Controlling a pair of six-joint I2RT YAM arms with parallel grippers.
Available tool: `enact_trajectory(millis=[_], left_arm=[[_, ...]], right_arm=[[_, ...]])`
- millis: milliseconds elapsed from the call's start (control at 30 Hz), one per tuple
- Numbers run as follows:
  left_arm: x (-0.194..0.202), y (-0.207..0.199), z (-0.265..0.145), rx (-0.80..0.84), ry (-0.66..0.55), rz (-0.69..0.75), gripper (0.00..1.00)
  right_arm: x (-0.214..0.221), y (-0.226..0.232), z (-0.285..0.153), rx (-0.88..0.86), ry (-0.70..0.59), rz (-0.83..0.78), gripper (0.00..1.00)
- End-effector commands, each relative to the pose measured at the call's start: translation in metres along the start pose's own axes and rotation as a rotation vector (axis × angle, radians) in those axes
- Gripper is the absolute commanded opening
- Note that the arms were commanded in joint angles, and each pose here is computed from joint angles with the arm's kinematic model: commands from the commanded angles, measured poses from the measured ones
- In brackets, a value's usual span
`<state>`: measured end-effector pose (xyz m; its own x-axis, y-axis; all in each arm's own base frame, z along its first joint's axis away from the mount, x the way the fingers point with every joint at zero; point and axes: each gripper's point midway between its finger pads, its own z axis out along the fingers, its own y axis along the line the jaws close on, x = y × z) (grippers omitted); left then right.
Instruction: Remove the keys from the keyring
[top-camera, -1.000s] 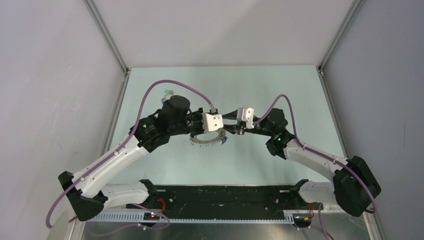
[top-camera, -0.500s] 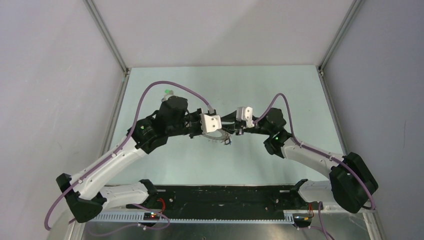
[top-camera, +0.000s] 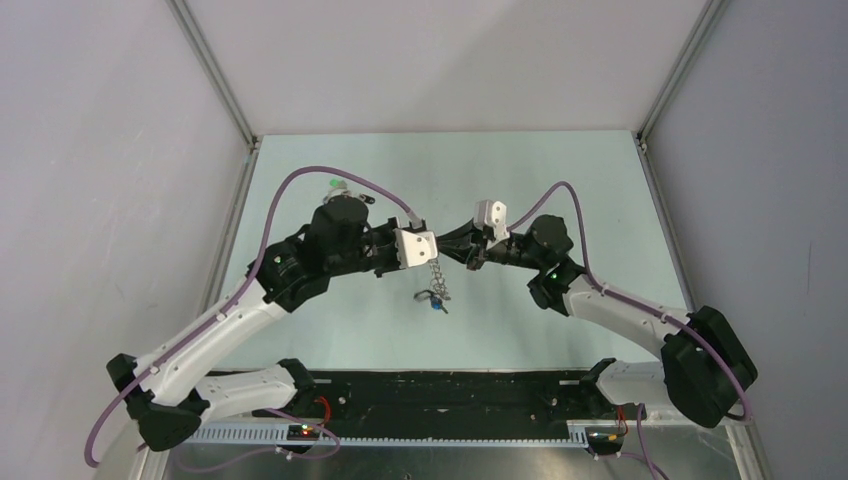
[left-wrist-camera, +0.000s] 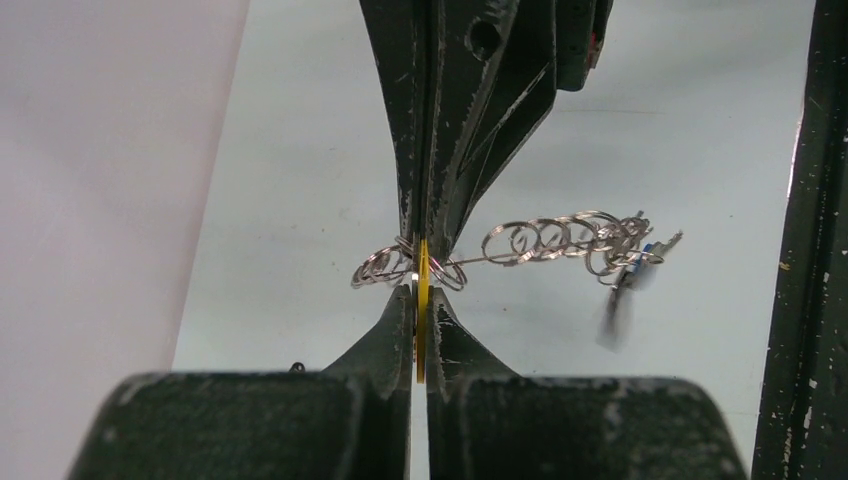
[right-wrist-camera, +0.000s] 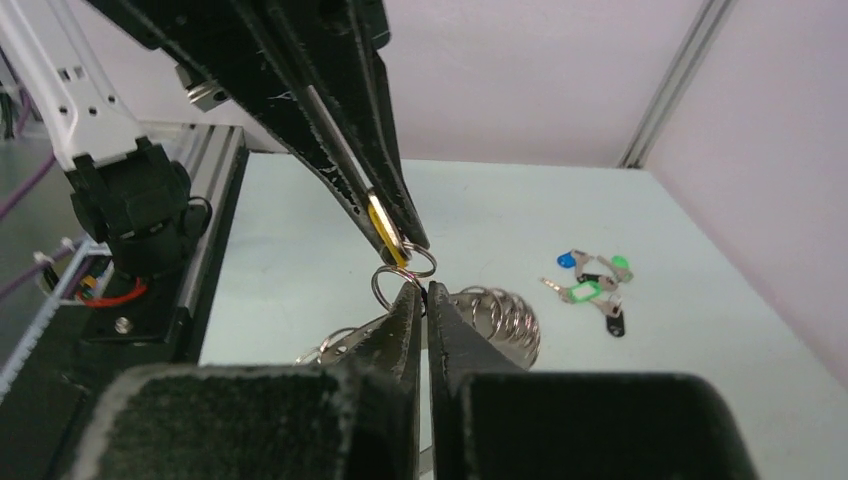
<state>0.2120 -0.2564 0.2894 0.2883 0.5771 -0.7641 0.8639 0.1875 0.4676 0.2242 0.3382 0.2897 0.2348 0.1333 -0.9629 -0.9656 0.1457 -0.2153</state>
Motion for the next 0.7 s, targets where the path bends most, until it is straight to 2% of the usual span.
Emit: enact_trajectory(millis=[0, 167, 400, 567, 633, 667], left_arm=[[-0.02, 0.017, -0.008, -0.077, -0.075, 0.04, 0.0], [-0.018, 0.022, -0.01, -0.106, -0.063, 0.034, 0.0], [-0.019, 0.021, -0.012, -0.11, -0.074, 0.037, 0.0], [-0.019, 0.019, -0.009, -0.097, -0.081, 0.039, 0.0], [-0.019, 0.019, -0.009, -0.099, -0.08, 0.039, 0.0], [-0.02, 0.02, -0.01, -0.1, -0.081, 0.039, 0.0]], right_arm=[[-0.036, -0.021, -0.002, 0.119, -0.073, 0.095, 0.0], [-0.05, -0.03, -0.008, 0.219, -0.134, 0.256, 0.0], [-0.061, -0.052, -0.025, 0.441, -0.266, 0.599, 0.0], [-0.053, -0.064, -0.032, 0.564, -0.332, 0.87, 0.0], [-0.054, -0.061, -0.031, 0.553, -0.334, 0.89, 0.02], [-0.056, -0.058, -0.03, 0.538, -0.326, 0.879, 0.07]])
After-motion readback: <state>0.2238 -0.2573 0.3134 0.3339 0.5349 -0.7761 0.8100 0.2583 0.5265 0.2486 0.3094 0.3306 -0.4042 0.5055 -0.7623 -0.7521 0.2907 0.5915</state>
